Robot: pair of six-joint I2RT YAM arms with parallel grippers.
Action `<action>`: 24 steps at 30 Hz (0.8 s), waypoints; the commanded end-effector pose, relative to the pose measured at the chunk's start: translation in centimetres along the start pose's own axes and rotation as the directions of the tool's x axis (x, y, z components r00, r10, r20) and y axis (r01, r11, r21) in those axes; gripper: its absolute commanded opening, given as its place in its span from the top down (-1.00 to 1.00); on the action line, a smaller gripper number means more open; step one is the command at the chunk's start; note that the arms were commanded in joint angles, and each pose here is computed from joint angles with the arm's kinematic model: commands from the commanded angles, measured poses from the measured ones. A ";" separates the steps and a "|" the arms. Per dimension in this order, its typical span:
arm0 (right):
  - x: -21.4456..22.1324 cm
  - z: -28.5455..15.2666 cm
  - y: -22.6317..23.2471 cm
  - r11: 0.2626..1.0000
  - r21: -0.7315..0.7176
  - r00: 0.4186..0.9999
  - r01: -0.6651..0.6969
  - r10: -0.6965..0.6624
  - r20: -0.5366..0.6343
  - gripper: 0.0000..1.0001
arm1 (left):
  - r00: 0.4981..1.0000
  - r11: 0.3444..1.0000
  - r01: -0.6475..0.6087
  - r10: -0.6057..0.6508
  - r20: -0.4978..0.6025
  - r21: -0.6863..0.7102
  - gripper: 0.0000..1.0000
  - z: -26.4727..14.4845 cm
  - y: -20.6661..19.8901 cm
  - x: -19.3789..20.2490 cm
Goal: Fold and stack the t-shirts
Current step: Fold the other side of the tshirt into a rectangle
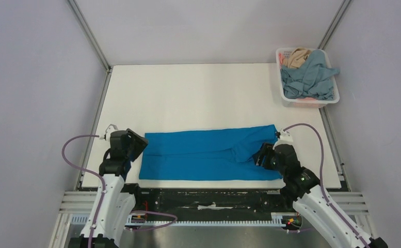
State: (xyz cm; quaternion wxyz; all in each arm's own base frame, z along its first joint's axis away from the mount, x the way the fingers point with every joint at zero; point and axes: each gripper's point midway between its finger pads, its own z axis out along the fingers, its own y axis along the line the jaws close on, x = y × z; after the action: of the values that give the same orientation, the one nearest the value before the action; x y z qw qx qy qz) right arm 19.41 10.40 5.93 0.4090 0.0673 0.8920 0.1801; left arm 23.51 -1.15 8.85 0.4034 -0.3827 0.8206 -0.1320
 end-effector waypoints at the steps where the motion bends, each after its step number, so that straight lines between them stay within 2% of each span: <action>1: -1.2 -2.6 -1.7 0.993 0.067 0.990 -0.101 0.093 0.110 -0.40 | 0.996 0.995 0.086 -0.084 0.028 -0.055 -0.53 -1.9 0.9 -0.4; 4: -5.1 -5.1 -1.0 0.992 0.019 0.956 -0.123 0.114 0.270 -0.96 | 0.988 0.992 0.125 -0.124 0.098 -0.008 -0.56 -3.9 -0.5 -2.5; 8: -8.1 -6.1 1.6 0.994 -0.088 0.931 -0.060 0.087 0.353 -0.96 | 0.984 0.986 0.117 -0.131 0.121 0.115 -0.59 -5.3 -3.3 -4.0; 12: -9.7 -5.5 5.1 0.981 -0.184 0.944 0.060 0.004 0.331 -0.95 | 0.997 0.952 0.083 -0.078 -0.029 0.294 -0.61 -4.6 -7.5 -1.8; 15: -8.7 -2.7 6.0 0.980 -0.178 0.974 0.086 -0.045 0.221 -0.96 | 0.991 0.939 0.088 -0.048 -0.126 0.333 -0.62 -2.7 -8.4 0.0; 18: -5.7 0.2 6.3 0.980 -0.173 0.995 0.099 -0.094 0.034 -0.96 | 0.982 0.948 0.078 -0.020 -0.186 0.310 -0.63 -0.7 -8.1 1.3; 20: -3.4 1.4 5.1 0.987 -0.126 0.990 0.103 -0.114 -0.079 -0.96 | 0.978 0.961 0.061 -0.005 -0.207 0.268 -0.63 0.4 -7.3 1.9; 24: 0.9 1.5 1.9 0.995 -0.040 0.976 0.096 -0.102 -0.193 -0.96 | 0.972 0.971 0.074 -0.020 -0.233 0.227 -0.64 1.9 -6.4 2.7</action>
State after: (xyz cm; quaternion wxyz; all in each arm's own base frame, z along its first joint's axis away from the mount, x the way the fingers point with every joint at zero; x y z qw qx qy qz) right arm 21.79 13.27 6.82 0.3570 0.0096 0.9163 0.1811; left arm 25.83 -6.52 8.85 0.3262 -0.3535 0.8401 -0.2508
